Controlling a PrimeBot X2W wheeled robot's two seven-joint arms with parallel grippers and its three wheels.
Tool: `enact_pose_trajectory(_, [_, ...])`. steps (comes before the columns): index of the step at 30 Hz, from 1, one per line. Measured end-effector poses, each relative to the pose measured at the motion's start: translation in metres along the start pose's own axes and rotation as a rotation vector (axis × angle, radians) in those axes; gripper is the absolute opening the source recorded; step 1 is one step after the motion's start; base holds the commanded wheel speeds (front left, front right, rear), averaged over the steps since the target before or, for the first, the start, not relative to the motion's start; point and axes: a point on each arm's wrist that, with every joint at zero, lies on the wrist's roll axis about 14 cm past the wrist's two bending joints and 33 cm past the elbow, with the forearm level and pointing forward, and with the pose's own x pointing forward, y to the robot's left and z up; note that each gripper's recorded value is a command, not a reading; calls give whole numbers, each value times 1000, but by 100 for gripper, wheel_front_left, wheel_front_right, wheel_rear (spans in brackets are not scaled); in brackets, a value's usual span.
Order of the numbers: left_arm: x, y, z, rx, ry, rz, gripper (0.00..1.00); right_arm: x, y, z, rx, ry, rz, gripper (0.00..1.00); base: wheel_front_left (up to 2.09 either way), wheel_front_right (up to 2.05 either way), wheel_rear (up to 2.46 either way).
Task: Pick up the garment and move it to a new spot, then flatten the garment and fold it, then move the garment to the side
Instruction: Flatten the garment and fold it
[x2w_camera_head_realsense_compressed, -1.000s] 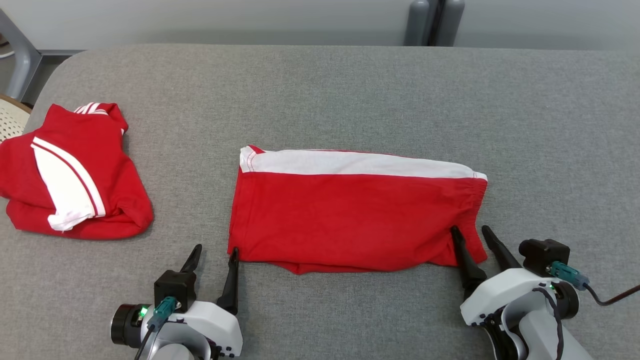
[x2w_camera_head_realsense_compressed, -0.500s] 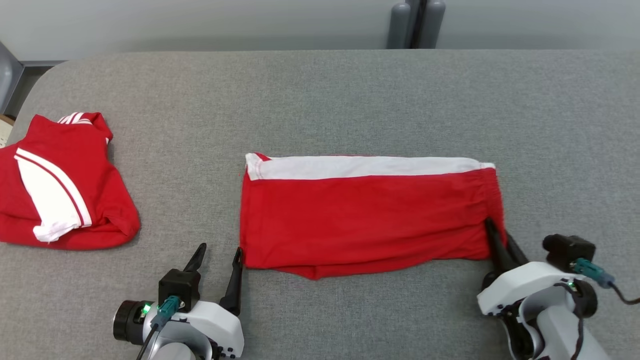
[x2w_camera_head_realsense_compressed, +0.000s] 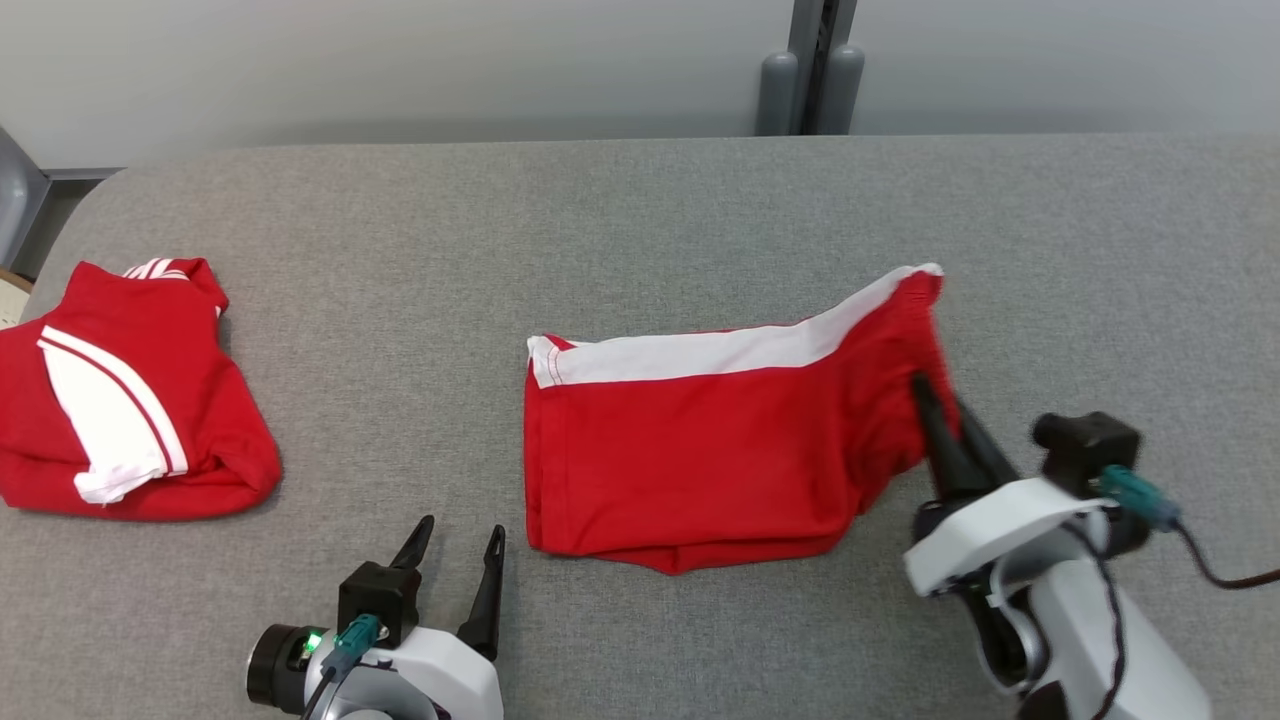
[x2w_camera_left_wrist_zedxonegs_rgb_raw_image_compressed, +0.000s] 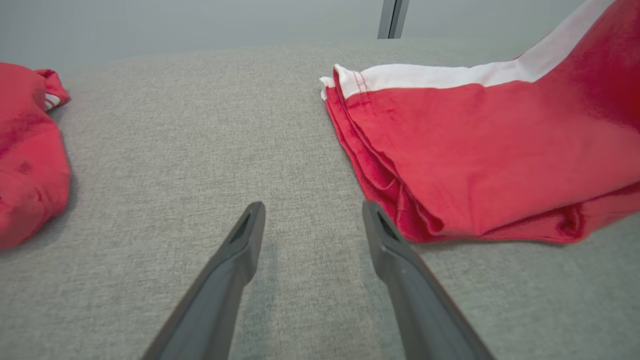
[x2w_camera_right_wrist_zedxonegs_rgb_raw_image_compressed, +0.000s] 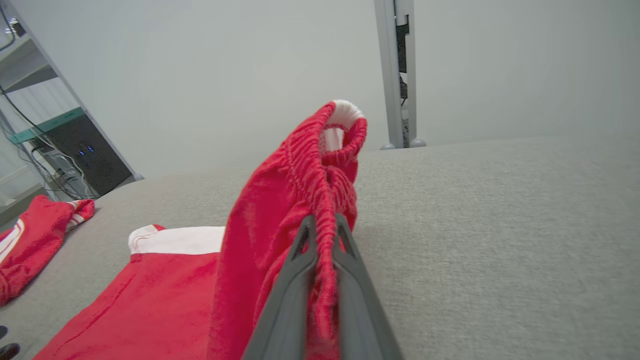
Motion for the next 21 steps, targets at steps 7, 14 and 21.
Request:
enact_pose_trajectory(7, [-8,1,2,-20,-10,8,100,3,89,-12,14,48,261,0,0,0,0])
enact_pose_trajectory(14, [-22,17,-1,-44,-10,71,100,9,150,-29,-20,121,448,0,0,0,0])
enact_pose_trajectory(21, [-45,40,-10,-68,1,163,100,14,189,-48,-28,190,560,27,0,0,0])
